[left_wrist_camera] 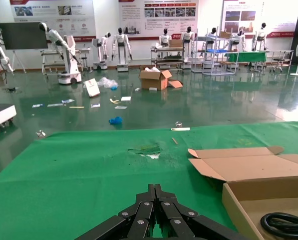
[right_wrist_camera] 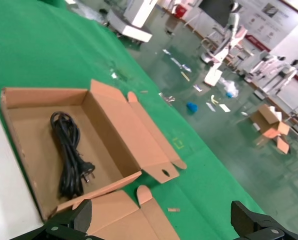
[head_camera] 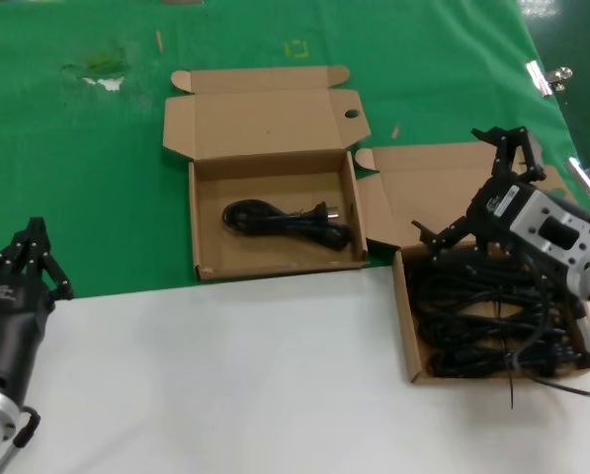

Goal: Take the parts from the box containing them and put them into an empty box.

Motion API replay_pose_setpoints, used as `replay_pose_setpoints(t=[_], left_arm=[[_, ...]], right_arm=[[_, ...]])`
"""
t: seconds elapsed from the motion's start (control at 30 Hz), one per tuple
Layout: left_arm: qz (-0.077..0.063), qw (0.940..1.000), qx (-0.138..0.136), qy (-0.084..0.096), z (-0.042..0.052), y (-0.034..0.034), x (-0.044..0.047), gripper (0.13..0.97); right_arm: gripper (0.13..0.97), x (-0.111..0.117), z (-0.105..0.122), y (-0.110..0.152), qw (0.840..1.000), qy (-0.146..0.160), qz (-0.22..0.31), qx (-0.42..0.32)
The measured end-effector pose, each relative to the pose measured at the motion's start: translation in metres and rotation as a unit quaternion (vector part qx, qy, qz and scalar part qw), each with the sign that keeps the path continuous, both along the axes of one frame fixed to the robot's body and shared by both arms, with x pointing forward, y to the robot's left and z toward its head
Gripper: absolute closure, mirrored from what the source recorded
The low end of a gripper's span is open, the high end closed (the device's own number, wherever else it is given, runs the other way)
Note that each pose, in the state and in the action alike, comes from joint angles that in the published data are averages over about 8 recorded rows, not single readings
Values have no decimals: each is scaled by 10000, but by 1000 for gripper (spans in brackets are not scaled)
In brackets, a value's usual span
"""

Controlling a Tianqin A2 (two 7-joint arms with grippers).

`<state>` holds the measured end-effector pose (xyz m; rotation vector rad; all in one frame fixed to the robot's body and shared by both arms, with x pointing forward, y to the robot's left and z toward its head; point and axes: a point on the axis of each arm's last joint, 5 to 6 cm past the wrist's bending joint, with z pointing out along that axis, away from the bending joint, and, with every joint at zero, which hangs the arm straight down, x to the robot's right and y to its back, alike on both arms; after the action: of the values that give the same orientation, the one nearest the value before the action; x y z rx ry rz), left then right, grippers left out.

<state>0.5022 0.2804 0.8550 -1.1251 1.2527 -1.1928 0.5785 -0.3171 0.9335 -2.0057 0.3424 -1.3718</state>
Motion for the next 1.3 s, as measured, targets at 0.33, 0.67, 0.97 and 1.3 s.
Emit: replay_pose_setpoints(t=[0.33,0.67,0.97,1.3], left_arm=[[0,10000,0,0,0,0,0,882],[0,10000,-1,0,0,0,0,733],[0,10000,2,0,0,0,0,622],[0,10000,0,0,0,0,0,390]], right_arm=[[130,-52,-78,64,9990,-92,-75,419],[130,-128,-180,139,9947,-194,-225,981],[130,-204,-273,197,9877,-265,-409,1485],[130,-294,-375,250,9765,-320,-664,2027]])
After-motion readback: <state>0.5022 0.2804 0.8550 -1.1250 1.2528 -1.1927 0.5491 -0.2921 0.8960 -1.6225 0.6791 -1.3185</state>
